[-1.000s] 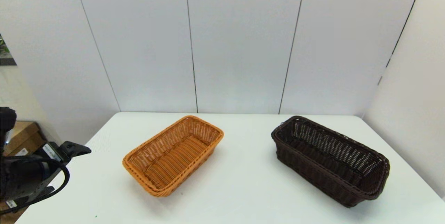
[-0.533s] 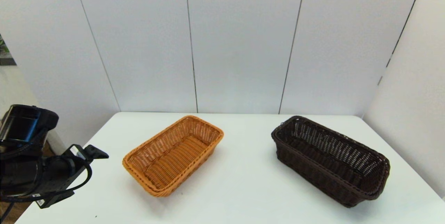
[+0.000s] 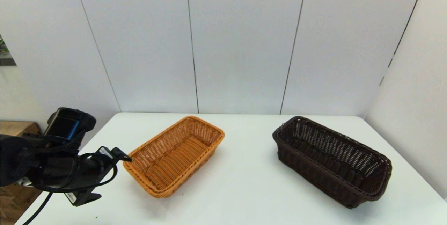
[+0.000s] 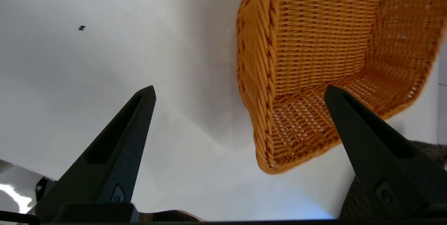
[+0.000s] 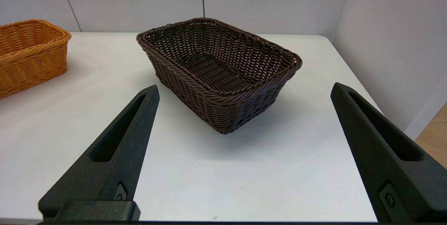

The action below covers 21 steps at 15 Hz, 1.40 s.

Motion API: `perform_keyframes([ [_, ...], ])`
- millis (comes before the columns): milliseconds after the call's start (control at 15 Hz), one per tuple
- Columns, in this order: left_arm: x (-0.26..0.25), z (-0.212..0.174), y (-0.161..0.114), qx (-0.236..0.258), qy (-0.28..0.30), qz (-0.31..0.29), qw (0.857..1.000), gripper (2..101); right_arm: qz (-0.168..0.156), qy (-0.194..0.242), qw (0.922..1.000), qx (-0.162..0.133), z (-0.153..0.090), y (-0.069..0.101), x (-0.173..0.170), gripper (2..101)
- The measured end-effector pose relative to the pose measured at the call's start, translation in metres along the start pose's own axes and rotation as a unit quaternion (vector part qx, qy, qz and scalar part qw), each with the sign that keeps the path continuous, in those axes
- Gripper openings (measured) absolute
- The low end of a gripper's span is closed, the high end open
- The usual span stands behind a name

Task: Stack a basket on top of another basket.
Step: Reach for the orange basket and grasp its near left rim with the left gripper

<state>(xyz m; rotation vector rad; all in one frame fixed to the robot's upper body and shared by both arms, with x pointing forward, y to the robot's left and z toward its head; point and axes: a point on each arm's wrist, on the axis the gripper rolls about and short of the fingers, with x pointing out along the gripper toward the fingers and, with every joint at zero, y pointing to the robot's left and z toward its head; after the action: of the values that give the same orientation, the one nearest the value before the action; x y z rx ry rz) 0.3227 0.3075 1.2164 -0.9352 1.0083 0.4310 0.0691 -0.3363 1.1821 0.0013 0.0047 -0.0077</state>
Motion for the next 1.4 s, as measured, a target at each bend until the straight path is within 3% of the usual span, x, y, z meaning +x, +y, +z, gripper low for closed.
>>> perform_keyframes([
  [600, 0.038, -0.015, -0.024, 0.05, 0.048, 0.025, 0.997, 97.8, 0.0, 0.0, 1.0, 0.0, 0.0, 0.0, 0.0, 97.3],
  [1067, 0.063, -0.008, -0.045, 0.048, 0.052, 0.029, 0.997, 97.8, 0.0, 0.0, 1.0, 0.0, 0.0, 0.0, 0.0, 97.3],
  [1400, 0.081, -0.008, -0.046, 0.048, 0.064, 0.053, 0.995, 97.8, 0.0, 0.0, 1.0, 0.0, 0.0, 0.0, 0.0, 97.3],
])
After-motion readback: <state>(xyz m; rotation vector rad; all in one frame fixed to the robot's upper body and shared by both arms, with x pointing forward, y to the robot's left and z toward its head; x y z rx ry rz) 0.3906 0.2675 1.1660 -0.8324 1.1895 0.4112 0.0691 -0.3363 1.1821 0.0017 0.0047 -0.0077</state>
